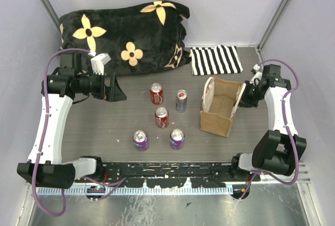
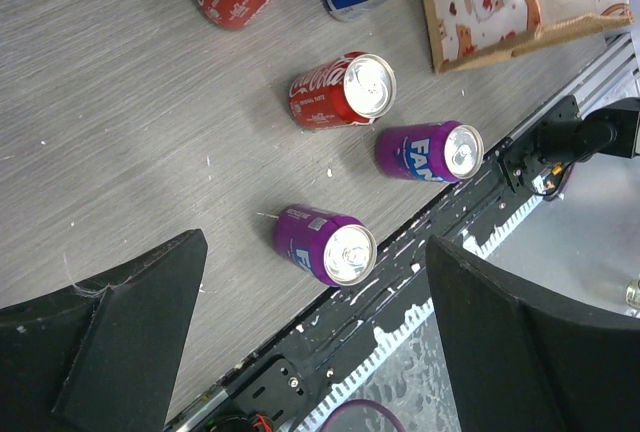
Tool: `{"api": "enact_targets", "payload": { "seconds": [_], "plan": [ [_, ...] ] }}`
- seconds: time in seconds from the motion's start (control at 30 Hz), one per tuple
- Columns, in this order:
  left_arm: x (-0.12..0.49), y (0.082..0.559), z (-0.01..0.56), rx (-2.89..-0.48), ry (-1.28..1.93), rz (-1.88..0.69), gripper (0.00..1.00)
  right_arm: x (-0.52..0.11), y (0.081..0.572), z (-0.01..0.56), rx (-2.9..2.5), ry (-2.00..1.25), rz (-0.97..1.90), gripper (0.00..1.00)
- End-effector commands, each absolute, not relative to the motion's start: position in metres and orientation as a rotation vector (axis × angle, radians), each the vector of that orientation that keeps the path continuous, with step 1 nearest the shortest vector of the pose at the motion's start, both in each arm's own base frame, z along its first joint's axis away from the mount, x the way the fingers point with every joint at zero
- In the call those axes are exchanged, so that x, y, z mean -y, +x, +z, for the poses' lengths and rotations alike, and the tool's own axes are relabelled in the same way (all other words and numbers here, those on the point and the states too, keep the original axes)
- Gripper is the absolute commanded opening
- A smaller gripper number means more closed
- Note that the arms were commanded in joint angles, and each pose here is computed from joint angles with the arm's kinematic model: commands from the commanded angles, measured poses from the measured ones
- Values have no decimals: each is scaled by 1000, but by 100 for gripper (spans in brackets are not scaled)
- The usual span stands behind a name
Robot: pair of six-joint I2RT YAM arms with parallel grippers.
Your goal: Place the beverage into the canvas bag
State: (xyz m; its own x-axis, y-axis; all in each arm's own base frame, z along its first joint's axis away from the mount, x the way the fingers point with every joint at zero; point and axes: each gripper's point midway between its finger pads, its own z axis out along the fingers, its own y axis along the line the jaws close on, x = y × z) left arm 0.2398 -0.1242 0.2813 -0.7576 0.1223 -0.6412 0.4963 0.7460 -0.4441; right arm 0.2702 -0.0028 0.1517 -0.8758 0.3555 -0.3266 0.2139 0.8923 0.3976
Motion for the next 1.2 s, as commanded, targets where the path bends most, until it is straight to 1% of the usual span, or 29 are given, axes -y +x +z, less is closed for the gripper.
{"api": "enact_targets", "payload": {
  "seconds": [0.0,0.13,0.23,0.53,0.83,1.03,1.17],
  "plan": [
    [127,226,283,-2336,497,-848,98,-34,266,160,-2633,186,686,1],
    [126,222,281,-2340,501,-848,98,-54,267,158,-2653,79,744,1],
    [126,220,280,-2341,506,-848,98,-62,270,155,-2672,6,734,1],
    [126,218,277,-2347,506,-853,98,-54,278,144,-2709,-34,652,1],
    [126,221,272,-2360,483,-861,98,-59,287,144,-2677,31,639,1],
    [128,222,268,-2370,474,-868,98,-60,283,144,-2657,126,607,1],
    [128,221,267,-2371,479,-868,98,-66,279,144,-2649,128,637,1]
  ]
}}
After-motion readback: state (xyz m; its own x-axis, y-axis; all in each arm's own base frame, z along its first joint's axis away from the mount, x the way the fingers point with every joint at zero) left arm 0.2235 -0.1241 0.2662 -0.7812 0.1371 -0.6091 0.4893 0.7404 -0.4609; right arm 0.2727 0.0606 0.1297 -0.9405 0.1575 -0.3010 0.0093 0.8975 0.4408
